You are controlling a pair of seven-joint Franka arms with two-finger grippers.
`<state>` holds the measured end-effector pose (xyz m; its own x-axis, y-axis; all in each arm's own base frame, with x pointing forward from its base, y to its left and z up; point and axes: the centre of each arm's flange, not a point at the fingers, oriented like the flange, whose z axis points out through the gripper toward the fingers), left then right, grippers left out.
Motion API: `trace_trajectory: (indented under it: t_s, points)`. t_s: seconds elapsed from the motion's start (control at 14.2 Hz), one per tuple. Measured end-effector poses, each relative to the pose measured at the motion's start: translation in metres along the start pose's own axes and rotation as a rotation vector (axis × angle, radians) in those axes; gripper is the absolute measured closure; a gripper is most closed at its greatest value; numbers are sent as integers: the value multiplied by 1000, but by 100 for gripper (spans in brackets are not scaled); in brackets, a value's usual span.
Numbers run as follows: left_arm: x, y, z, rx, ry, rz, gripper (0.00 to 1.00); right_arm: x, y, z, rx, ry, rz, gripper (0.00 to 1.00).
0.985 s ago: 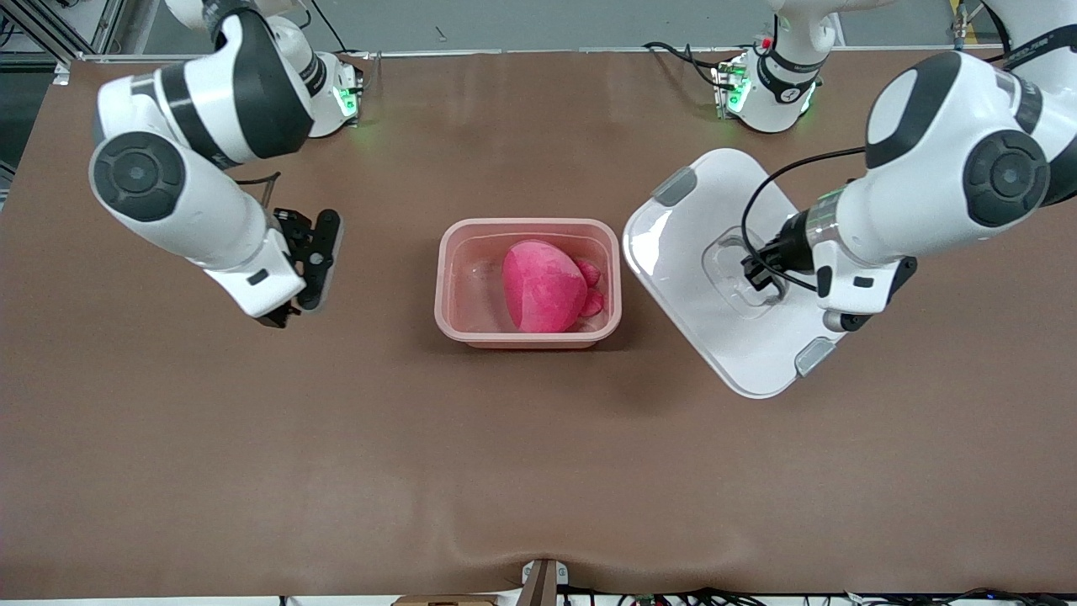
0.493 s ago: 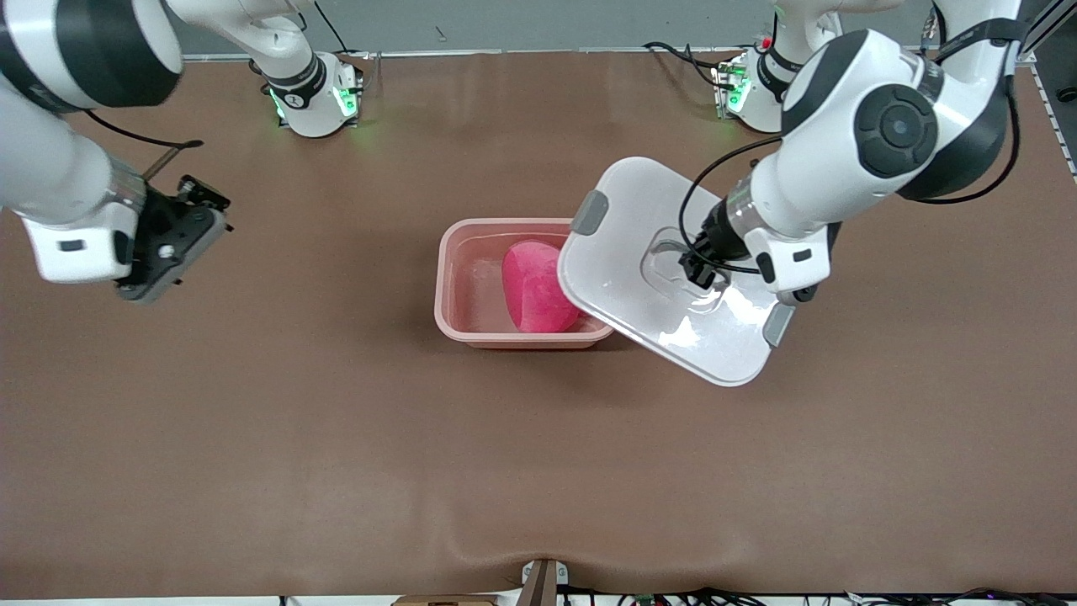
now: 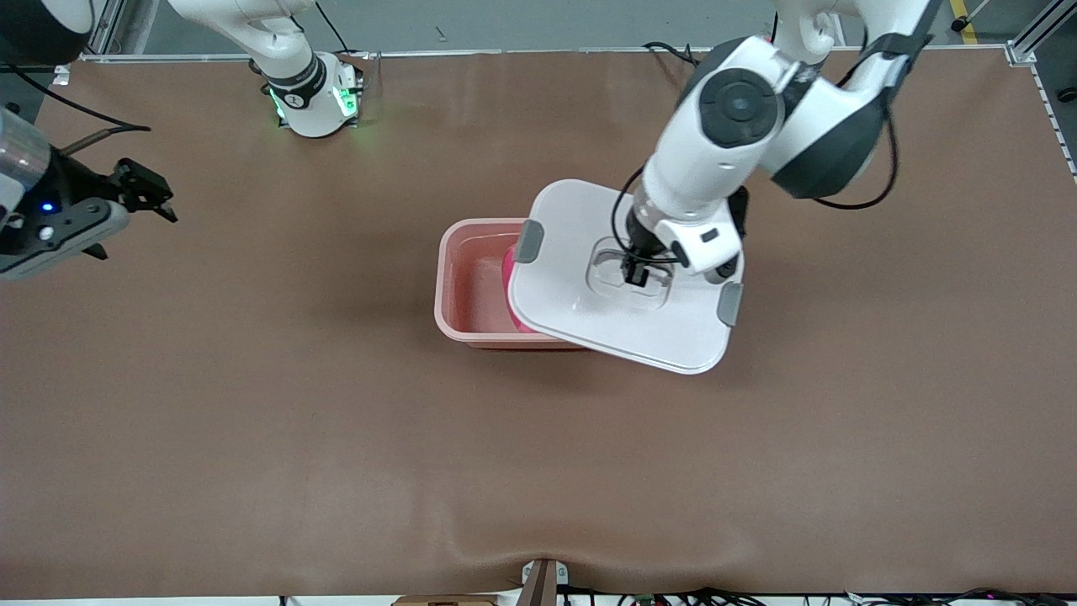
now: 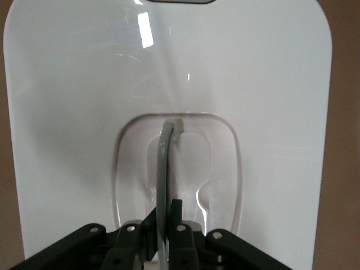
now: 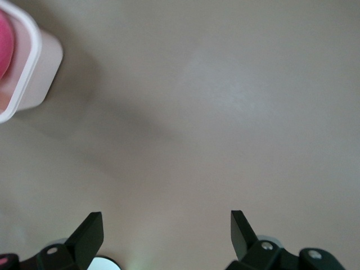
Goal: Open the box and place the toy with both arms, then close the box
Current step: 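Lower the lid onto the box with the left gripper while the right gripper retracts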
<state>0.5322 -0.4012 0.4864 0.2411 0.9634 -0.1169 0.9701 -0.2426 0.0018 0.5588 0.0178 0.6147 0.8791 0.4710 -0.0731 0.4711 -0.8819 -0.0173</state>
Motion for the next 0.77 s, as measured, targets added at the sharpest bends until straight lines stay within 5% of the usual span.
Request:
trace_trajectory:
  t_s: [0.35, 0.77]
  points:
    - [-51, -8, 38, -51, 52, -81, 93, -16, 9, -8, 9, -8, 321, 0]
    - [-107, -28, 92, -88, 110, -102, 93, -30, 35, -9, 80, 26, 459, 0]
